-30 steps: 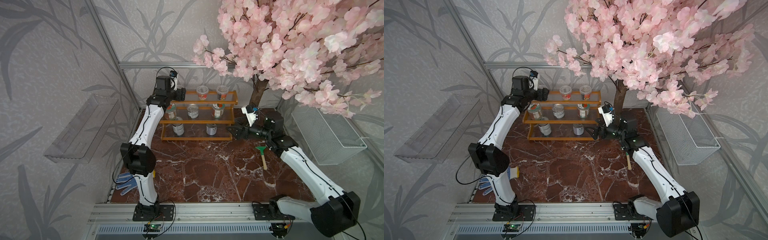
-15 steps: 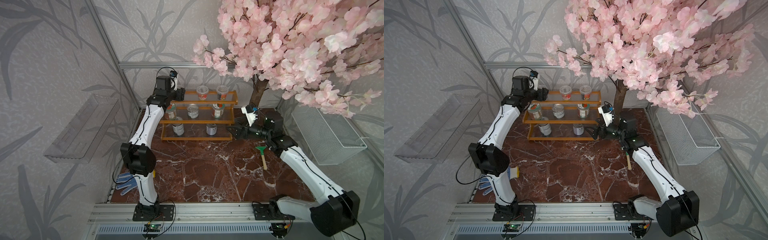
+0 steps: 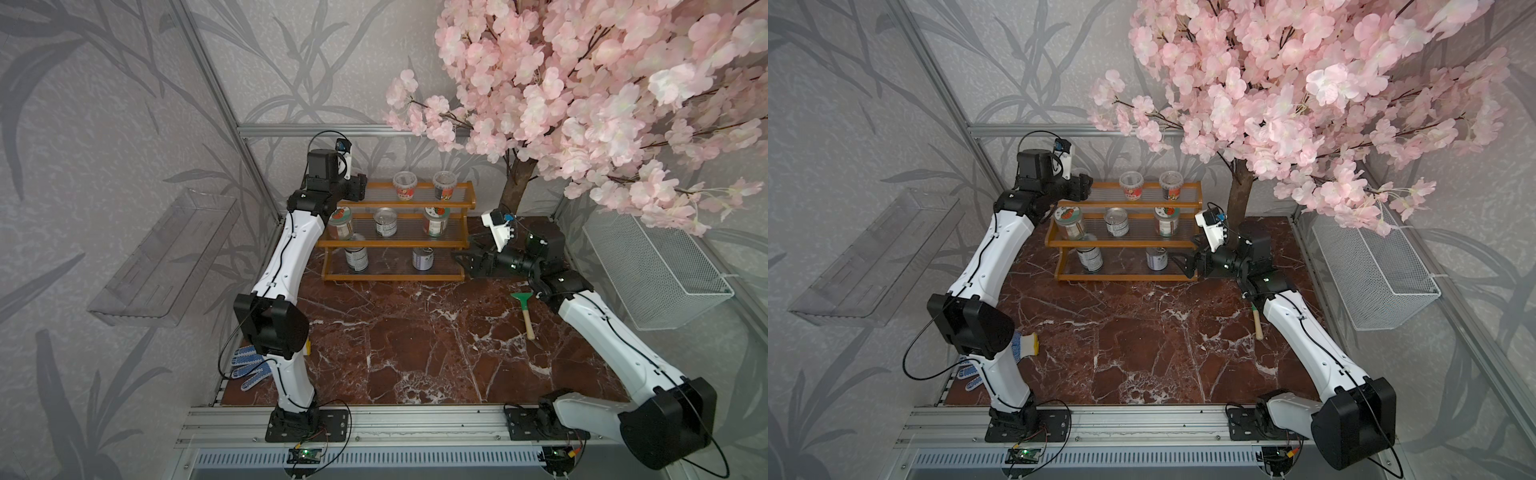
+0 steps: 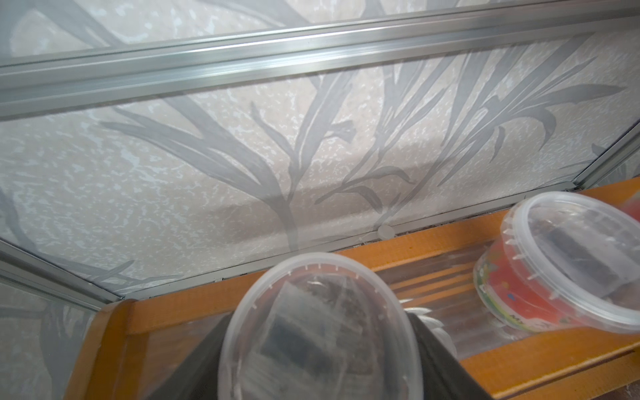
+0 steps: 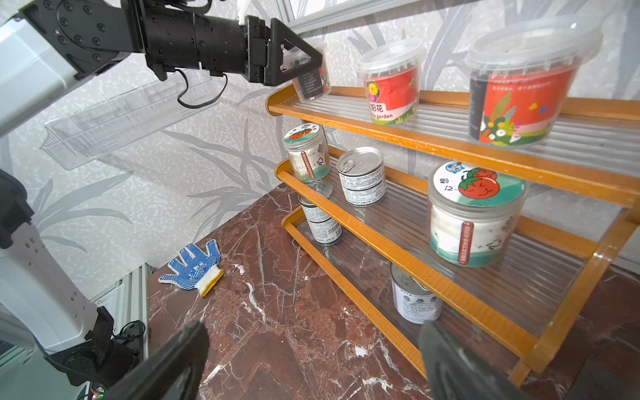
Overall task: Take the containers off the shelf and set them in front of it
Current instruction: 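Pick up a container from the shelf, then place the container at the center of the board.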
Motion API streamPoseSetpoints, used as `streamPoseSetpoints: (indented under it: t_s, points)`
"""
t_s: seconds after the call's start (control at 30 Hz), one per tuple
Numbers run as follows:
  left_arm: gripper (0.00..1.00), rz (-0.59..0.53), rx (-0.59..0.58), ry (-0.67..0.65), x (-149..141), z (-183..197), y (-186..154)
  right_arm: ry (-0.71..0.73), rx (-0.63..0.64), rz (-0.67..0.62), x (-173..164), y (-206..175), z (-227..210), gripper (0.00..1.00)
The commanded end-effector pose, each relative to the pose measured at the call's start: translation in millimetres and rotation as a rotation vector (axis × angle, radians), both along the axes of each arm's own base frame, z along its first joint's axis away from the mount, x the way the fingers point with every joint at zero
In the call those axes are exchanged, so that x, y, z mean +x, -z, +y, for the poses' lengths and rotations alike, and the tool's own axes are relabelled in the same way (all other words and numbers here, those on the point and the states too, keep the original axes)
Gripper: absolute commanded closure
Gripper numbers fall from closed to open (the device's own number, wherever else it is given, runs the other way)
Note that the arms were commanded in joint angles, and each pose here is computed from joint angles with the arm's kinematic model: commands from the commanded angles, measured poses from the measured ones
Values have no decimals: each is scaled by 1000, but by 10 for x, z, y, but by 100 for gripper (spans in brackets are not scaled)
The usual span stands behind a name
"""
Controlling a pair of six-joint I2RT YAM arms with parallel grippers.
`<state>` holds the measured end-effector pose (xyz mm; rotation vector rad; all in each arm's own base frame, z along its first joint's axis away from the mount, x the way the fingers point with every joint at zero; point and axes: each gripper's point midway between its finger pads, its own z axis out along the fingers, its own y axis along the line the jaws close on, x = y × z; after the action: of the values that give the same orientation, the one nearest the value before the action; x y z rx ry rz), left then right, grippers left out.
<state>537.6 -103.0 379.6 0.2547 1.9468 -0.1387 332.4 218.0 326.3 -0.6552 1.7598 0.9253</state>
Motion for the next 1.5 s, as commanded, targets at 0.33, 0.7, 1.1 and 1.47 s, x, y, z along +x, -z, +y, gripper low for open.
streamPoseSetpoints:
  t_s: [0.33, 0.7, 1.1, 1.47]
  points:
    - [30, 6, -35, 95, -1133, -436, -263, -4, 43, -92, -62, -221, 13, 1]
    - [30, -11, -136, 42, -1906, -486, 637, -35, 24, -86, -111, -148, 35, 1]
    - [28, 40, -93, -41, -2161, -451, 1951, -51, -19, -71, -163, 50, 57, 1]
    - [27, 119, -48, -131, -2249, -320, 2682, -42, -59, -73, -147, 165, 35, 1]
